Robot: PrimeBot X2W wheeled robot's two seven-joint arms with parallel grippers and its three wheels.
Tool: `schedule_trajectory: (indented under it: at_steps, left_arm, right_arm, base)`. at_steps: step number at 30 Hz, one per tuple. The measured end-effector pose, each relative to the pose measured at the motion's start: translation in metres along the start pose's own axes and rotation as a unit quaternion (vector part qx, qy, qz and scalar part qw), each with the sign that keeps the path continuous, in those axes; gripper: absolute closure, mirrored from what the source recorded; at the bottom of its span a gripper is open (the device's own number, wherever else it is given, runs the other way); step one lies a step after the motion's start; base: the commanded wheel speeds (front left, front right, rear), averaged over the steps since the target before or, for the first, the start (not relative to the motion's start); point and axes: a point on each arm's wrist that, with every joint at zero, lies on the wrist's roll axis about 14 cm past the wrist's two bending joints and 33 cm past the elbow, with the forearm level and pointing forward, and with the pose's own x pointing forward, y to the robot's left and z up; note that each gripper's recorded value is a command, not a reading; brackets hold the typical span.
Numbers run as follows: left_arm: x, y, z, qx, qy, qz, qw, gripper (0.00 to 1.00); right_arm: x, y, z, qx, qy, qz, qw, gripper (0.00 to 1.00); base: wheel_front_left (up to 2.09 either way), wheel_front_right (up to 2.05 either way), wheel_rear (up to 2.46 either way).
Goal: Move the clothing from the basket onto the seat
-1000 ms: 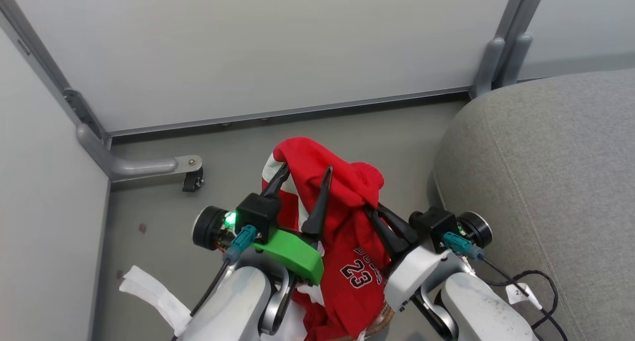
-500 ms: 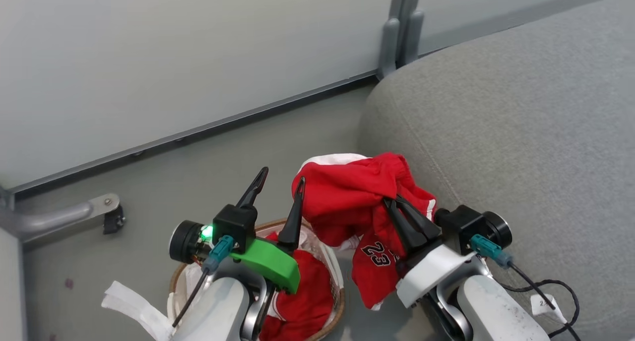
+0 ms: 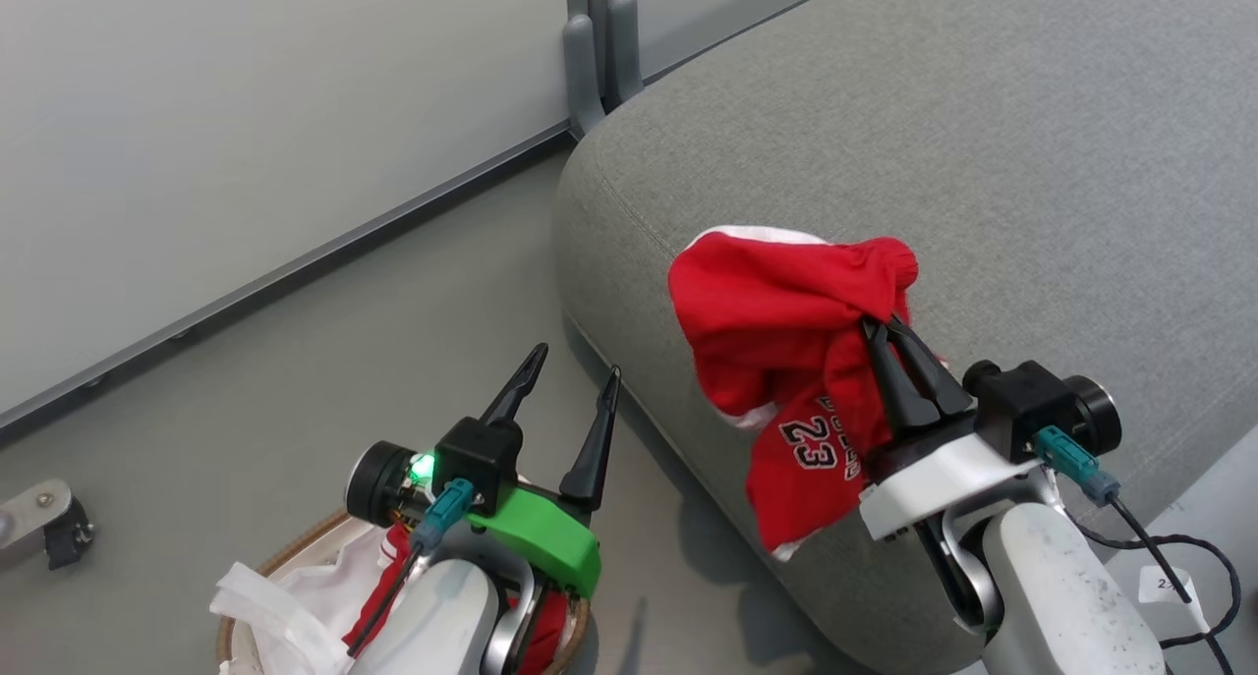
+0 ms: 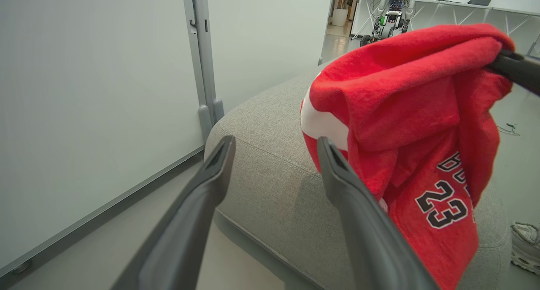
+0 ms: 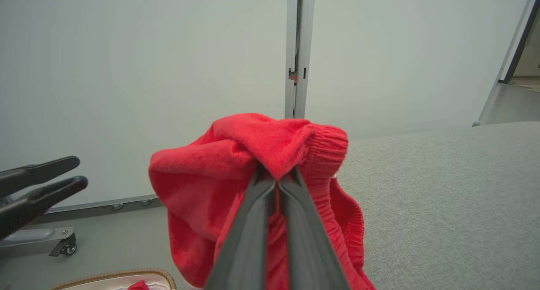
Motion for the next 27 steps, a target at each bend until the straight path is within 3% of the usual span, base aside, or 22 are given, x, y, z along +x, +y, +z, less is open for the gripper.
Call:
schedule_trajectory:
  at_steps: [9,12,18,27]
  left_arm:
    - [0.009,-0.013,-0.013,-0.015,0.005,-0.033,0.999,0.0]
    - [0.015,-0.011,-0.016,-0.017,0.002,-0.044,0.999,0.0]
    - [0.026,0.004,-0.023,-0.02,-0.003,-0.054,0.998,0.0]
    - [0.033,0.042,-0.05,-0.025,0.009,-0.048,0.998,0.0]
  right_arm:
    - [0.028,-0.049,0.034,-0.112,-0.029,-0.025,0.993,1.0]
    - [0.048,-0.074,0.05,-0.166,-0.038,-0.035,0.985,1.0]
    - [0.099,-0.099,0.07,-0.223,-0.052,-0.049,0.972,1.0]
    - [0.169,-0.118,0.043,-0.264,-0.02,-0.066,0.962,1.0]
  base:
    - [0.0,0.0,0.0]
    - [0.0,0.0,0.0]
    - [0.0,0.0,0.0]
    - [0.0,0.0,0.0]
